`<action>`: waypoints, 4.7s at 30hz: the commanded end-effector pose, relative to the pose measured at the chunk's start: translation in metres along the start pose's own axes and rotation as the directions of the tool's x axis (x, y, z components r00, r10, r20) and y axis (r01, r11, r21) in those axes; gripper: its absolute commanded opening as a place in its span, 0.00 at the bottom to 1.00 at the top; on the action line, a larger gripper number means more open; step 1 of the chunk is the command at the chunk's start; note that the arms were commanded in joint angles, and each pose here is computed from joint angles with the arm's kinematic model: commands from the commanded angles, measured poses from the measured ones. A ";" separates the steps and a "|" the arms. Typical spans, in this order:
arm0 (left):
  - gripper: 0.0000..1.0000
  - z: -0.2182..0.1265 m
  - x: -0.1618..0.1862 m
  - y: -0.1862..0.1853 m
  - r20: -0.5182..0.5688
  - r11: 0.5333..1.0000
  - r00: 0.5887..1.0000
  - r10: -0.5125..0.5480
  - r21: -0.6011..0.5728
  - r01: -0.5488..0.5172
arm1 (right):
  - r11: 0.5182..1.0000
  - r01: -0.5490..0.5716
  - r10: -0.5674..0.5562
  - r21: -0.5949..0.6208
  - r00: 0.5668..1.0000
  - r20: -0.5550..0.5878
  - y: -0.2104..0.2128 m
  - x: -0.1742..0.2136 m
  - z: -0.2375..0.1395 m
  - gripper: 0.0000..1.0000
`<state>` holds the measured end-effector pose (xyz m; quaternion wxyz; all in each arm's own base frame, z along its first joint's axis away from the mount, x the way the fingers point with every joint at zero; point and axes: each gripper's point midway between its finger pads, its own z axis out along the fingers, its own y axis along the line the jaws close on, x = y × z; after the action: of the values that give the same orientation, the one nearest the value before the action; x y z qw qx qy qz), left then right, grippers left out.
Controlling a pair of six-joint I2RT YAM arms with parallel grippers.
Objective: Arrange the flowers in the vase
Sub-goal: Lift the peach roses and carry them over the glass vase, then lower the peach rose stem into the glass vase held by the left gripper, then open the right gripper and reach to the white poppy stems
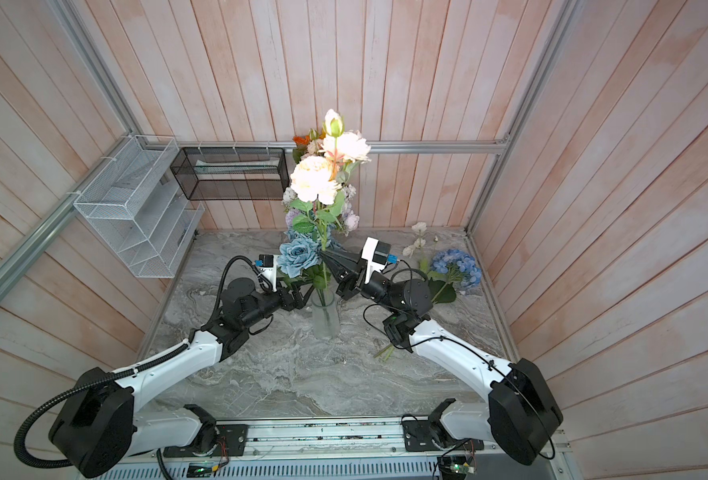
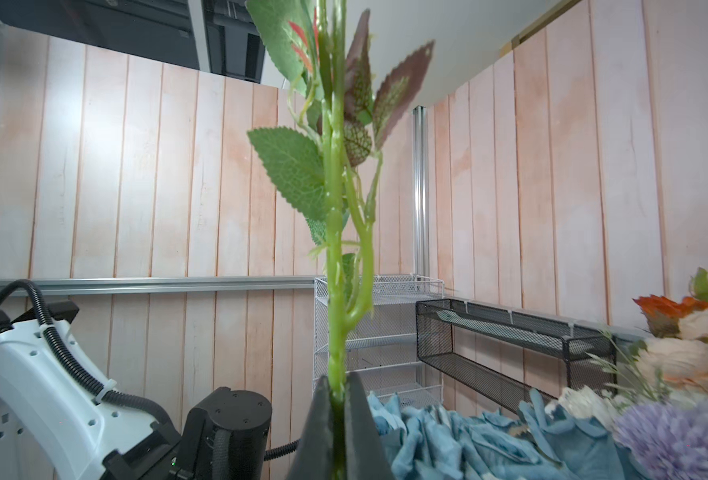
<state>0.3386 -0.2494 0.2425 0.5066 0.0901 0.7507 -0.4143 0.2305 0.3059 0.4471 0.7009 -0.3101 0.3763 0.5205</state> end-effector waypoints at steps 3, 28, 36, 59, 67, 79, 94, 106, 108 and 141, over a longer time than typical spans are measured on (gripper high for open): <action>1.00 -0.004 -0.020 -0.007 0.048 1.000 0.999 0.018 0.008 -0.019 | 0.987 0.113 -0.106 -0.112 0.992 0.068 0.022 -0.012 0.011 0.00; 1.00 -0.022 -0.017 0.002 0.042 0.998 0.998 0.045 -0.047 -0.043 | 0.954 0.248 -0.265 -0.167 0.960 -0.089 0.022 0.110 -0.020 0.00; 1.00 -0.035 -0.006 0.006 0.007 0.996 0.999 0.050 -0.077 -0.049 | 0.972 0.208 -0.227 -0.109 0.953 -0.200 0.014 0.141 -0.037 0.00; 0.86 -0.073 -0.047 -0.062 0.159 0.989 0.985 0.065 0.119 -0.085 | 0.966 0.256 -0.248 -0.041 0.865 -0.436 -0.002 0.198 -0.060 0.00; 0.65 -0.060 -0.052 -0.064 0.168 0.987 0.984 0.055 0.141 -0.079 | 0.962 0.268 -0.262 -0.051 0.858 -0.442 0.004 0.201 -0.062 0.00; 0.30 -0.060 -0.036 -0.055 0.134 0.988 0.982 0.135 0.062 -0.144 | 0.952 0.304 -0.280 -0.016 0.853 -0.441 -0.001 0.191 -0.062 0.21; 0.33 -0.031 0.000 -0.053 0.073 0.966 0.963 0.260 -0.003 -0.260 | 0.917 0.323 -0.211 0.232 0.890 -0.405 -0.035 0.115 -0.104 0.47; 0.57 -0.031 0.005 -0.055 0.074 0.961 0.958 0.278 -0.028 -0.276 | 0.647 0.288 0.033 0.706 0.915 -0.403 -0.137 0.080 -0.180 0.60; 0.66 -0.032 0.004 -0.055 0.080 0.962 0.959 0.272 -0.027 -0.271 | 0.594 0.270 0.074 0.758 0.920 -0.385 -0.152 0.076 -0.195 0.60; 1.00 -0.067 0.008 -0.023 0.141 0.964 0.963 0.231 -0.169 -0.206 | -0.060 0.238 0.794 0.969 0.600 -0.098 -0.235 0.220 -0.397 0.41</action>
<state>0.2725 -0.2238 0.2591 0.6069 0.1151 0.7209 -0.3142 0.4138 0.0212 0.0713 0.3737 0.1900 0.9041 0.0824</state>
